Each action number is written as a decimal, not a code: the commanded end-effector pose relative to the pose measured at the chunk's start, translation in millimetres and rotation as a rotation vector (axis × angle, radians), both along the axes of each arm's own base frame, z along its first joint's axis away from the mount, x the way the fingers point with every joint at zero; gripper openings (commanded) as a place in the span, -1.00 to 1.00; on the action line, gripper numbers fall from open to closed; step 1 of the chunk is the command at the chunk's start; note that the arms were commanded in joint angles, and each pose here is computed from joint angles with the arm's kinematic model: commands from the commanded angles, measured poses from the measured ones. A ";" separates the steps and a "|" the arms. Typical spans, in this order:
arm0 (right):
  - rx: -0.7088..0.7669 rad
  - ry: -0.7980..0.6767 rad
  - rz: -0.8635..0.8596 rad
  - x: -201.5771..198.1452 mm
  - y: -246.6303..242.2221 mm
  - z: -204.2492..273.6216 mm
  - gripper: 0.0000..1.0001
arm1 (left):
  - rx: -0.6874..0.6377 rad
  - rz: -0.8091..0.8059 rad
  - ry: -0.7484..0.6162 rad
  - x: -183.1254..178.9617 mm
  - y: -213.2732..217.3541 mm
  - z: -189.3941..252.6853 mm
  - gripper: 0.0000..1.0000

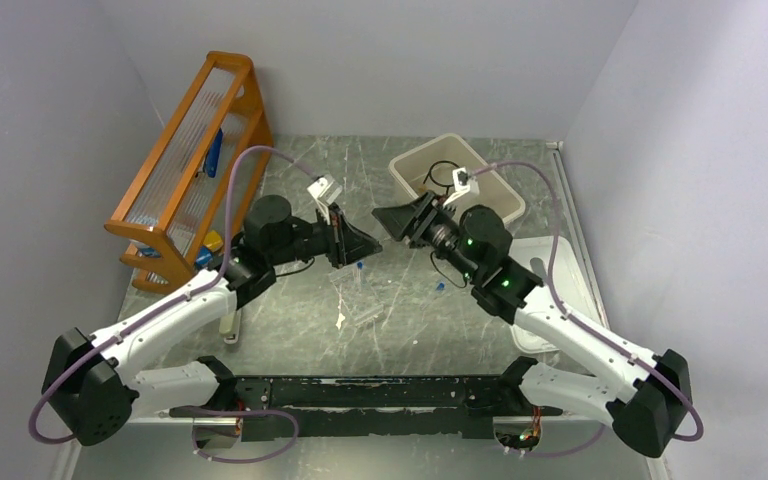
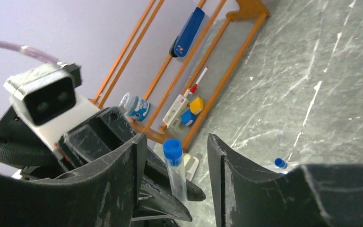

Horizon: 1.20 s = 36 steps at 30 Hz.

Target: Organize the chemistry lab equipment

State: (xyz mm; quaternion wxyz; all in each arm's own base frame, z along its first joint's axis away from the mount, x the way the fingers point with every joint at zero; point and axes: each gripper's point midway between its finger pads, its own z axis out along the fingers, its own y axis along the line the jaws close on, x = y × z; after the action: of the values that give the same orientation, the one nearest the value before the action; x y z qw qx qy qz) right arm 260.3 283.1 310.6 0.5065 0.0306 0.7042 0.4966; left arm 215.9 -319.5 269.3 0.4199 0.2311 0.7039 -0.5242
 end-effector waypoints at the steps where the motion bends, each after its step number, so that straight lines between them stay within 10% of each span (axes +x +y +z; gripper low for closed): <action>1: -0.081 0.080 -0.015 5.5 -10.4 13.0 0.07 | 0.154 -0.109 -0.183 -4.1 0.7 9.1 -0.90; 20: -0.074 0.154 0.190 -6.4 0.9 11.8 0.15 | 0.429 -0.106 -0.408 18.7 23.1 7.5 -0.91; 36: -0.092 0.139 0.251 -8.9 5.6 -0.8 -0.80 | 0.423 -0.091 -0.385 18.4 24.2 3.1 -0.79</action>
State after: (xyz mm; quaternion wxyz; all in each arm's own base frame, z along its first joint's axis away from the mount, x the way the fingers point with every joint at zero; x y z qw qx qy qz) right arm 251.7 288.3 304.3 0.3806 -0.0267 0.7707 0.5104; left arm 232.4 -294.2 264.7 0.4520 0.4433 0.6997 -0.3311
